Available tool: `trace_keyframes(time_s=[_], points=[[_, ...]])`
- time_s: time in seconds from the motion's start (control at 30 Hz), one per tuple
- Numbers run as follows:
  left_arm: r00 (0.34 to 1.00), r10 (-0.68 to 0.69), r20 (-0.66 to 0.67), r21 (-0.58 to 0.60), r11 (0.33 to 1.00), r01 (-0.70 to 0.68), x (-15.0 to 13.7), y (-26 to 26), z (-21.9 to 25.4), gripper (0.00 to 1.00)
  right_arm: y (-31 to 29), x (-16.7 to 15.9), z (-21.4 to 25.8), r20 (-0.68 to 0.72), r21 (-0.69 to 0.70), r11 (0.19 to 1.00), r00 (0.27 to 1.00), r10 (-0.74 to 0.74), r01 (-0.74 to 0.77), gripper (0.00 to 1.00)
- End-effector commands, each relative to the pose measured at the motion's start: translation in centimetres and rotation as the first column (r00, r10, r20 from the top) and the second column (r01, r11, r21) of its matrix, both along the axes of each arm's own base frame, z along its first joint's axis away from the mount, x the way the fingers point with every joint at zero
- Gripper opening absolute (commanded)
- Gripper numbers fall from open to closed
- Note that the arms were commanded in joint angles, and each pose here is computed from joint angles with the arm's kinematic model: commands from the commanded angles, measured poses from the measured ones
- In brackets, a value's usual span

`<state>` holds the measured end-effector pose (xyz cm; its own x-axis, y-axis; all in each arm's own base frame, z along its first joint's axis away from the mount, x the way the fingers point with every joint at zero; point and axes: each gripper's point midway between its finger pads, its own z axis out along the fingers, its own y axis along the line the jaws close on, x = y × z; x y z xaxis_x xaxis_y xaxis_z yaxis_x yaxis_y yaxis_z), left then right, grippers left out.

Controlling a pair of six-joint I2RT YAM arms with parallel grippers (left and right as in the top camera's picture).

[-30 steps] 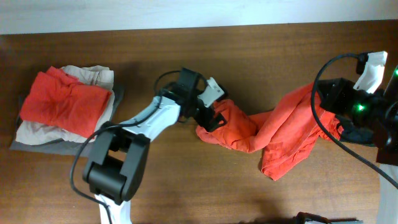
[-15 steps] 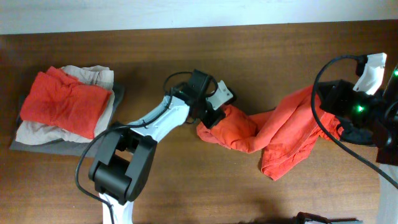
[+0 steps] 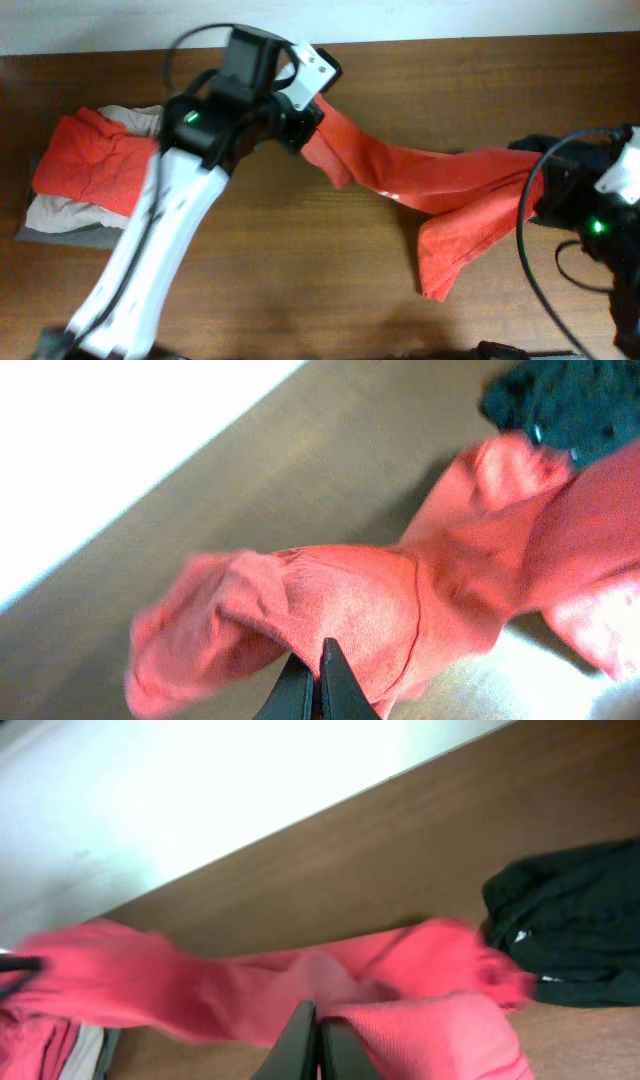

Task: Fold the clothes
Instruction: 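Stretch the t-shirt between both grippers and lay it flat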

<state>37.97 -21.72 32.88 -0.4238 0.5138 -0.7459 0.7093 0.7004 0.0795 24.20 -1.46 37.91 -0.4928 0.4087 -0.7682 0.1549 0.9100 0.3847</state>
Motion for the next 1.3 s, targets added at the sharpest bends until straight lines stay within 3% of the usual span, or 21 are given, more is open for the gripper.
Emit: trace_keyframes(time_s=[0.0, 0.17, 0.4, 0.57, 0.7, 0.77, 0.93, 1.17, 1.23, 1.27], points=[[0.984, 0.12, 0.134, -0.018, 0.993, -0.119, -1.7, 3.2, 5.3, 0.0, 0.1, -1.5, 2.0, 0.059, -0.043, 0.999, 0.998, -0.012, 0.015, 0.04], [0.933, 0.192, 0.305, -0.108, 0.98, -0.167, -7.4, 7.0, 12.6, 0.0, -0.4, -4.2, 4.1, 0.081, -0.081, 0.994, 0.994, -0.07, 0.077, 0.04], [0.847, 0.264, 0.462, -0.217, 0.959, -0.18, -13.3, 10.7, 18.9, 0.0, -0.4, -7.5, 7.3, 0.135, -0.11, 0.985, 0.984, -0.116, 0.132, 0.04], [0.8, 0.324, 0.505, -0.241, 0.943, -0.23, -13.7, 12.1, 20.8, 0.0, -0.4, -7.8, 8.0, 0.147, -0.108, 0.985, 0.982, -0.118, 0.135, 0.04], [0.709, 0.457, 0.537, -0.235, 0.888, -0.395, -10.2, 14.0, 21.4, 0.0, -1.1, -5.7, 7.1, 0.089, -0.104, 0.985, 0.988, -0.129, 0.138, 0.04], [0.703, 0.463, 0.54, -0.199, 0.881, -0.428, -8.0, 13.7, 20.7, 0.0, -1.7, -4.2, 6.3, 0.043, -0.102, 0.985, 0.99, -0.136, 0.14, 0.04], [0.773, 0.455, 0.441, -0.051, 0.873, -0.485, -0.7, 12.1, 14.4, 0.0, -3.1, 0.9, 2.7, -0.126, -0.079, 0.989, 0.983, -0.134, 0.124, 0.04], [0.871, 0.43, 0.24, 0.104, 0.88, -0.463, 10.7, 9.3, 1.0, 0.04, -5.2, 9.5, -5.2, -0.374, -0.047, 0.996, 0.923, -0.093, 0.081, 0.05], [0.876, 0.436, 0.207, 0.133, 0.875, -0.466, 13.2, 8.8, -2.6, 0.06, -5.6, 12.3, -7.8, -0.419, -0.035, 0.998, 0.907, -0.054, 0.043, 0.09], [0.879, 0.436, 0.195, 0.144, 0.873, -0.465, 14.8, 8.4, -4.7, 0.08, -6.0, 14.2, -9.8, -0.445, -0.02, 0.999, 0.895, -0.041, 0.036, 0.21]])
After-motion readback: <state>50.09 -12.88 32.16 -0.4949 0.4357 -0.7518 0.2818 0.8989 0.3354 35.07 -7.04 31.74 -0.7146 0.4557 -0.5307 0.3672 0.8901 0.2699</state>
